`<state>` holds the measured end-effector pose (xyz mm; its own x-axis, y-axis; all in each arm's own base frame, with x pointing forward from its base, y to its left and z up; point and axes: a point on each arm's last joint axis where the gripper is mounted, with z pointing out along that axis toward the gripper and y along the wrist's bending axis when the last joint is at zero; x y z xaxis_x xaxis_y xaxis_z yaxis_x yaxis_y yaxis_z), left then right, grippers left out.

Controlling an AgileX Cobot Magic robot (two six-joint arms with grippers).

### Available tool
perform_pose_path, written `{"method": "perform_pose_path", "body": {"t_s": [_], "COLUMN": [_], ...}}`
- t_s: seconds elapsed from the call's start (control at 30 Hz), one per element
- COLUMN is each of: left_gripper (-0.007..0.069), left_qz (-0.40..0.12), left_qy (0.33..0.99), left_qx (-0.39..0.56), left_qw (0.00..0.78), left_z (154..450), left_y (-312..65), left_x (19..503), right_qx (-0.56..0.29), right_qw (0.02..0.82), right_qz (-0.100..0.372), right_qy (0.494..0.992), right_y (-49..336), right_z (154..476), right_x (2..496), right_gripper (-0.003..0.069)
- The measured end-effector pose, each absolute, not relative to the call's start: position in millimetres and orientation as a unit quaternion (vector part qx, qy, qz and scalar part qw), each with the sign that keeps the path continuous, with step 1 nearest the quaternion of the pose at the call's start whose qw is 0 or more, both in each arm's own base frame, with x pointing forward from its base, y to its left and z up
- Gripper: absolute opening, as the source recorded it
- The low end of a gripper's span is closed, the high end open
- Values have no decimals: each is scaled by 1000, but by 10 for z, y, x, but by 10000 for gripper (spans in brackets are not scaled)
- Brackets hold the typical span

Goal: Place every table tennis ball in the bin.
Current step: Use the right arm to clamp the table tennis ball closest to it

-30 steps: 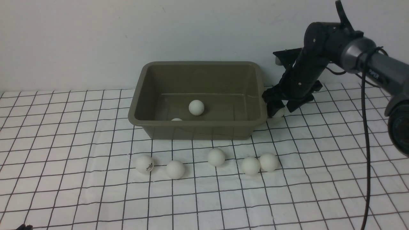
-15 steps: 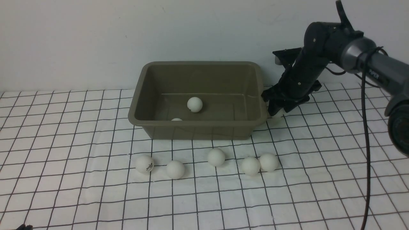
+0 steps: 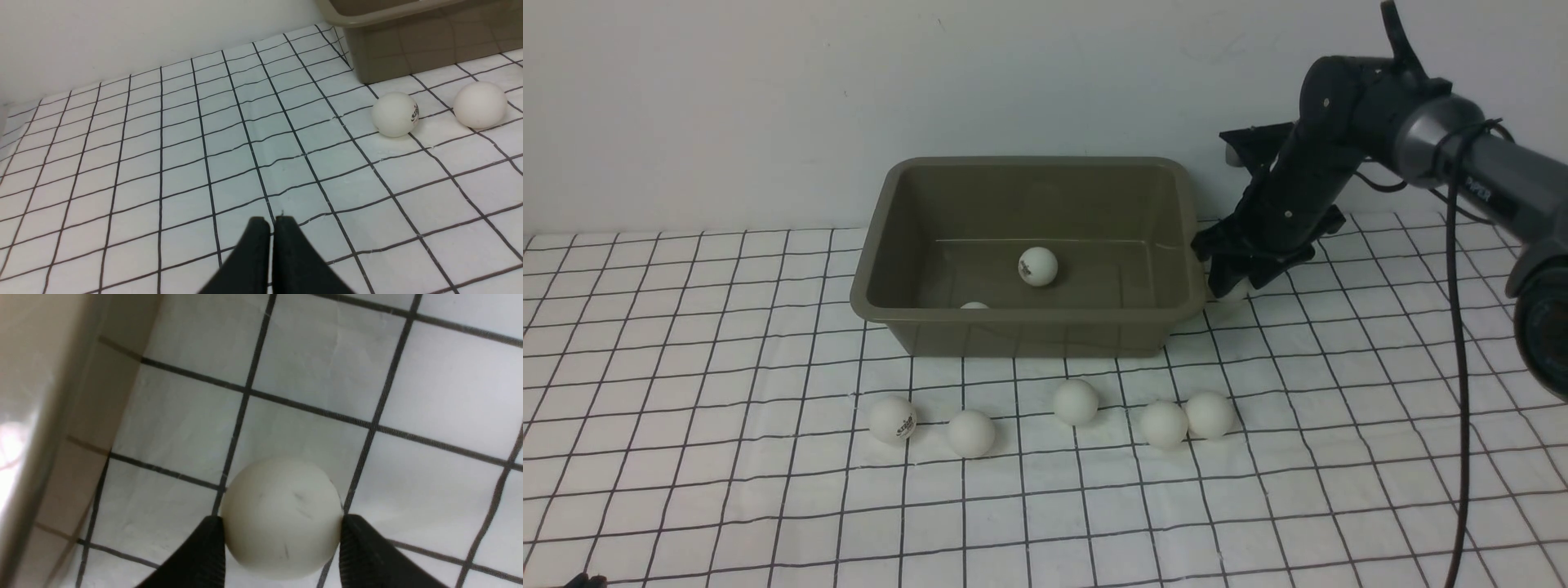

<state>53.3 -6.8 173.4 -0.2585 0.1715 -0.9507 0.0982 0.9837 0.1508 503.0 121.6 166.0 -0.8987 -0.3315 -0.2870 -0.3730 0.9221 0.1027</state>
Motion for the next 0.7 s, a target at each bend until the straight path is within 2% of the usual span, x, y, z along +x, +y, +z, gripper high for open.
{"method": "perform_pose_path", "body": {"t_s": [0.7], "left_gripper": [-4], "left_qz": [30], "left_qy": [793], "left_qx": [85], "left_qw": [603], "left_z": [1734], "left_y": [-68], "left_x": [533], "right_qx": [-183], "right_qw": [134], "right_qz": [66], "right_qy": [972], "right_y": [1195], "right_z": [1666], "right_x": [5033], "right_gripper": [331]}}
